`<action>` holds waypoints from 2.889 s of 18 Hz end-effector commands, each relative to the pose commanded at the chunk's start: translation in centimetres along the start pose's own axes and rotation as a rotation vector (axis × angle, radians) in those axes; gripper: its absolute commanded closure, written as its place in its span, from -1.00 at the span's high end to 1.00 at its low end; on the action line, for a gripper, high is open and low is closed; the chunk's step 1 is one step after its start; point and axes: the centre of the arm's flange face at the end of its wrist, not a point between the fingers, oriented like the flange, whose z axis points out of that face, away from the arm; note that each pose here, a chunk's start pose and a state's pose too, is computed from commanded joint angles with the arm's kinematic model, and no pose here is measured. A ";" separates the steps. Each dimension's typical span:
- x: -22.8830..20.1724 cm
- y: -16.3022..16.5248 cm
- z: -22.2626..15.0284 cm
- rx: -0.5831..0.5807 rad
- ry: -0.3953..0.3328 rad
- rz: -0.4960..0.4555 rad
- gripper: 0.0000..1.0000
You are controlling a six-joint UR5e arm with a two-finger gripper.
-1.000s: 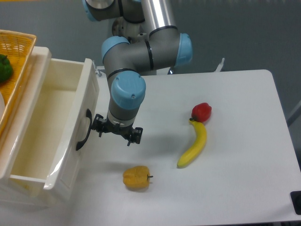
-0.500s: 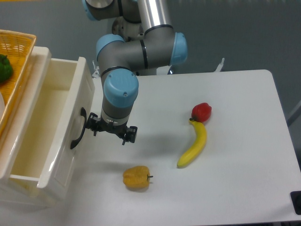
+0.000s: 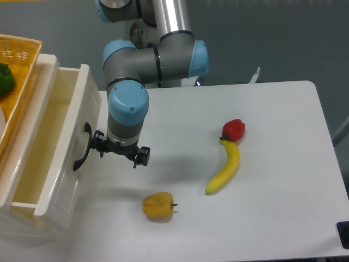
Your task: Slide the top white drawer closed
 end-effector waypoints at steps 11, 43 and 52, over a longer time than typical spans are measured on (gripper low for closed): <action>1.8 -0.5 0.2 -0.003 -0.003 0.007 1.00; 4.4 -0.7 0.6 -0.009 -0.003 0.009 1.00; 0.1 -0.6 -1.0 0.019 -0.022 -0.002 1.00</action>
